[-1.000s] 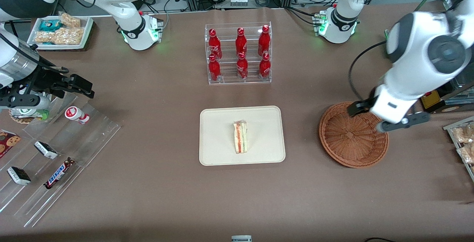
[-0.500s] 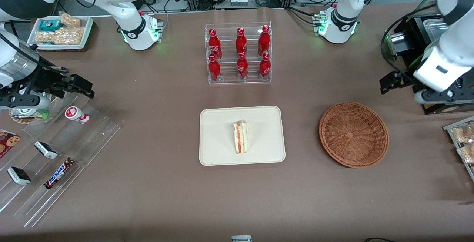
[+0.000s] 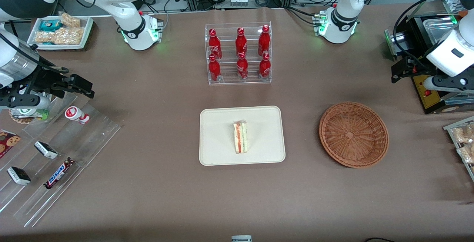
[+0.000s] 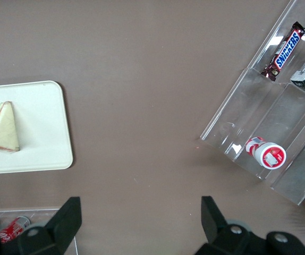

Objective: Place sandwich from basket to tray

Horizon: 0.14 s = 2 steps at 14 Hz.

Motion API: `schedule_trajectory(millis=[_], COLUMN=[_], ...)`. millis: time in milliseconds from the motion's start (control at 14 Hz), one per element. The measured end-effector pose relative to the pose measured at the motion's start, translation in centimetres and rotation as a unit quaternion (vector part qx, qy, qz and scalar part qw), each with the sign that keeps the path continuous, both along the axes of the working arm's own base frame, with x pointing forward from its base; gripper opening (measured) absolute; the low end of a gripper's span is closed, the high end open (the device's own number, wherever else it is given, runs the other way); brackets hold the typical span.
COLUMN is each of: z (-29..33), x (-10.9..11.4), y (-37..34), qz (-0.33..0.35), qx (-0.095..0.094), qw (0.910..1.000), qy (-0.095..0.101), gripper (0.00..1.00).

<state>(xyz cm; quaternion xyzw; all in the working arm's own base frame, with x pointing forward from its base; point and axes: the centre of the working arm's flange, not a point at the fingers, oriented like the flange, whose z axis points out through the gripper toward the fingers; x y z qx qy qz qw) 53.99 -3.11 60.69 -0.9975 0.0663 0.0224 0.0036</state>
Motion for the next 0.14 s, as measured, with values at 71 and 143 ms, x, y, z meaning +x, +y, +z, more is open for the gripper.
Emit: schedule_trajectory(millis=[71,143], z=[-0.08,-0.14], x=[0.03,0.06], y=[0.00,0.00], qz=[0.000,0.000], qx=[0.000,0.000], qw=[1.0000,1.0000], qy=[0.001,0.001], gripper=[1.00,1.00])
